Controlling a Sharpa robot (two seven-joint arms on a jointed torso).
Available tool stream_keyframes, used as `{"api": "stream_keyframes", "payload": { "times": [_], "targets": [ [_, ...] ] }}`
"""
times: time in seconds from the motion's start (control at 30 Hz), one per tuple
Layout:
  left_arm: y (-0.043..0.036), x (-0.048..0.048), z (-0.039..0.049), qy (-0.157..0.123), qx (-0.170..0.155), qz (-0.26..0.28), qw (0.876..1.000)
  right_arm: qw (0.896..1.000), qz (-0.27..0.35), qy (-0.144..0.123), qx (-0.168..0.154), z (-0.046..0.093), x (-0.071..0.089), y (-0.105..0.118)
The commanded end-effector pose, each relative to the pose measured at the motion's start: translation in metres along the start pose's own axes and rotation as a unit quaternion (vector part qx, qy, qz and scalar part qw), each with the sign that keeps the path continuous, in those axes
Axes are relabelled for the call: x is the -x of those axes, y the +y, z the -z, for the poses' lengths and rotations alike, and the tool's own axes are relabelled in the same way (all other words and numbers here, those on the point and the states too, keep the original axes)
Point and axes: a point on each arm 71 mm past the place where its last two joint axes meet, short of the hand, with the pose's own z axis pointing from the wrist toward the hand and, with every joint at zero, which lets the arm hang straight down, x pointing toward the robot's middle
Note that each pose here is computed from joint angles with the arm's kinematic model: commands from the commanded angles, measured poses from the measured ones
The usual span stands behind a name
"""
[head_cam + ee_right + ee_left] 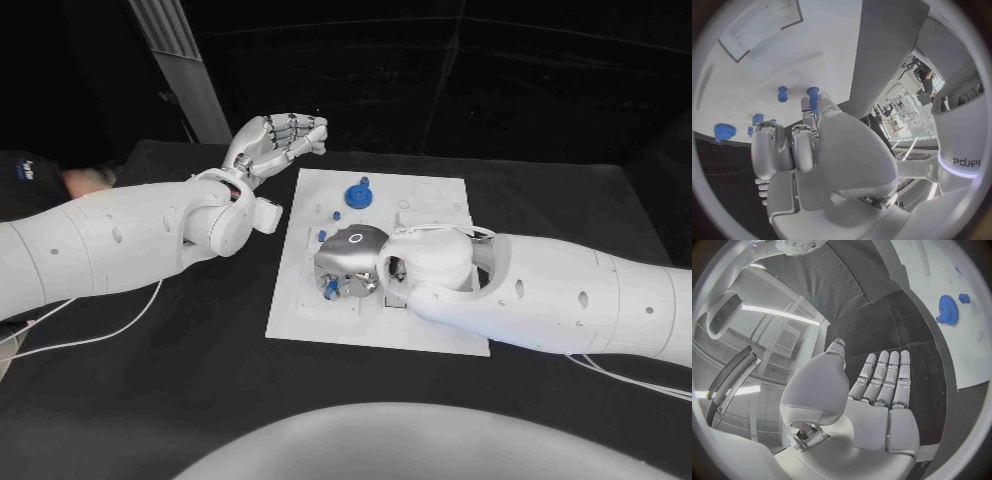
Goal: Assemble the parts on the task board
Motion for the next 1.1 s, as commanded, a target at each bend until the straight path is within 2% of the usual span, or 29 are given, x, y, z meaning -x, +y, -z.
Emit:
{"api": "stream_keyframes", "payload": {
  "times": [0.03, 0.4, 0.57, 0.8, 1.1],
  "targets": [
    [-0.0103, -0.0002, 0.0002, 0.003, -0.068, 0.004, 0.998, 1.000, 0.010, 0.013, -0.012, 0.003, -0.002, -0.002],
    [-0.0102, -0.0004, 0.0001, 0.003, -0.068, 0.004, 0.998, 1.000, 0.012, 0.022, -0.015, 0.003, -0.004, -0.005],
    [-0.0102, 0.0000, 0.0004, 0.003, -0.068, 0.004, 0.998, 1.000, 0.010, 0.013, -0.016, 0.002, -0.002, -0.006],
    [-0.0103, 0.0001, 0.0007, 0.003, -0.068, 0.005, 0.998, 0.999, 0.002, -0.032, -0.011, 0.003, 0.004, -0.004],
    [-0.0102, 0.0006, 0.0008, 0.003, -0.068, 0.005, 0.998, 0.991, -0.037, -0.128, -0.007, 0.019, 0.014, -0.012]
  ]
}}
